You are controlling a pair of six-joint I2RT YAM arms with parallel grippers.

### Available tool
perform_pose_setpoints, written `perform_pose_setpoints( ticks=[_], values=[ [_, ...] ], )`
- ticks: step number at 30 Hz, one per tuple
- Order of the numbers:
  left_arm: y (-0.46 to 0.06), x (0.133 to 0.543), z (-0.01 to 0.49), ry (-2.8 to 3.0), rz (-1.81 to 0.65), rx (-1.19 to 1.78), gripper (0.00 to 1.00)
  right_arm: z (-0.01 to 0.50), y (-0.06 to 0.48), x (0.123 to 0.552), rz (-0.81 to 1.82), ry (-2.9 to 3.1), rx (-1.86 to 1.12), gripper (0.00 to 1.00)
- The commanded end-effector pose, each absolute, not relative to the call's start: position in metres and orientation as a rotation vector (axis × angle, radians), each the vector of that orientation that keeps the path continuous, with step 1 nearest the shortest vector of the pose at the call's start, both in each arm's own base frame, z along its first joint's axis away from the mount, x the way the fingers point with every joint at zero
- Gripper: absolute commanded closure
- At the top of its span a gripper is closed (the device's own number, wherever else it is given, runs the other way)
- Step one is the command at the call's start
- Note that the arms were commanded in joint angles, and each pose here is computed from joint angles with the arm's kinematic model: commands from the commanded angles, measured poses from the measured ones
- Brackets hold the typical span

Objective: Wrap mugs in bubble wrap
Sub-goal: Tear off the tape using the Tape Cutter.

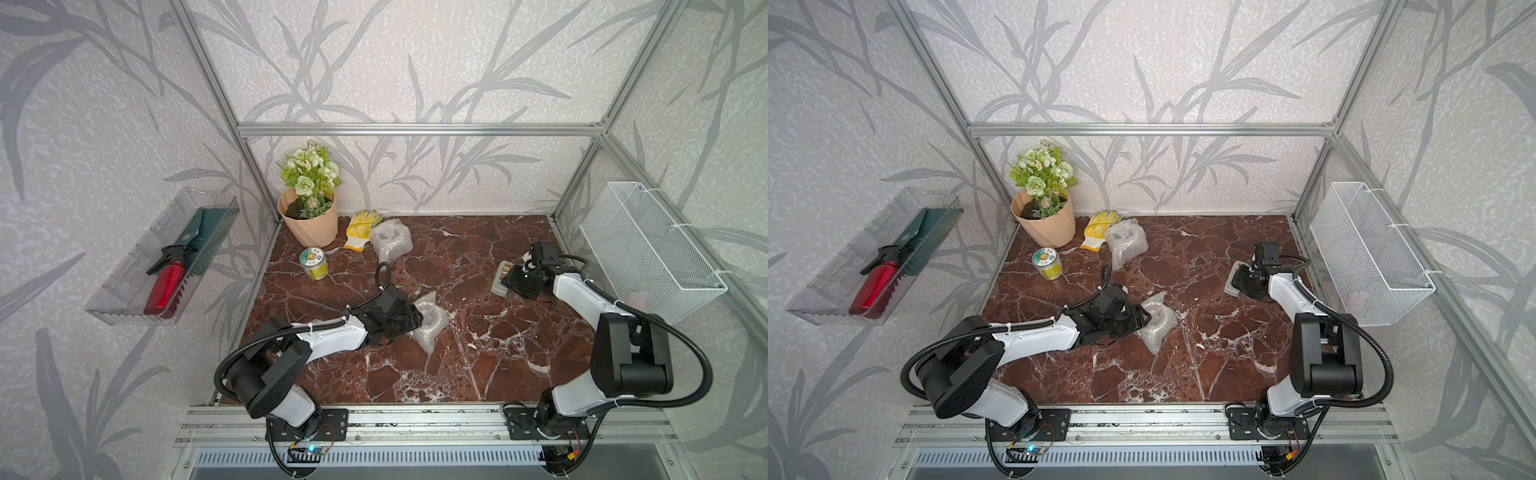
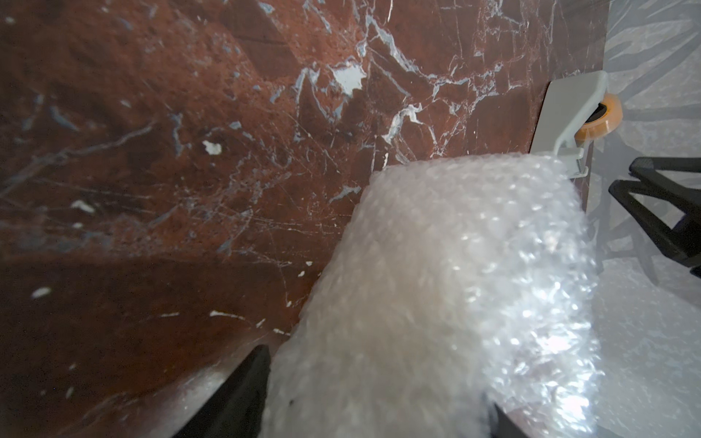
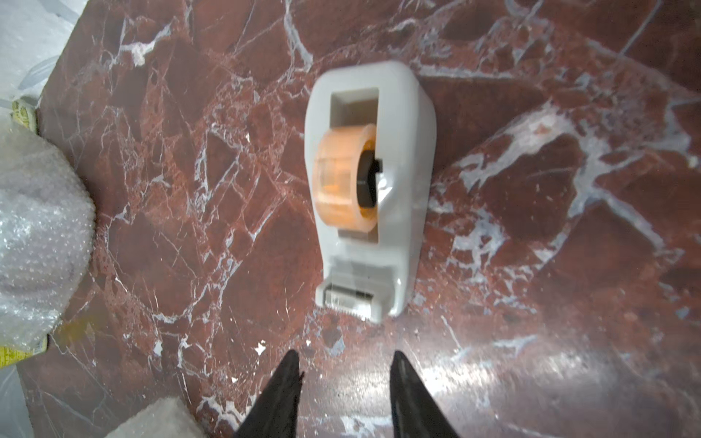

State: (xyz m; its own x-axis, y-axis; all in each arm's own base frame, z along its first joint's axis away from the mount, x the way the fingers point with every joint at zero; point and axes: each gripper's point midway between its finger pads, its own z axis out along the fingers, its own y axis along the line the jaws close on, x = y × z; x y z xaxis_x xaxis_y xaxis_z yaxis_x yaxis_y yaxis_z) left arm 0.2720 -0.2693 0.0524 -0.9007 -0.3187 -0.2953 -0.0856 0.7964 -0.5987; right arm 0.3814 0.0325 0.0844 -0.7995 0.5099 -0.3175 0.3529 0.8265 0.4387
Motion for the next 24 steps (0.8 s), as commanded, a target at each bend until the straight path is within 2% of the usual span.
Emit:
perform_pose_setpoints(
  ticks=[1,24],
  values=[
    [-0.242,0.246,0.014,2.772,-0.628,-0.314,0.32,0.091,0.034,0.397,0.556,2.579,0.592,0.6],
    [-0.247,0.246,0.014,2.79,-0.64,-0.307,0.32,0.047,0.03,0.408,0.825,2.571,0.713,0.65]
  ],
)
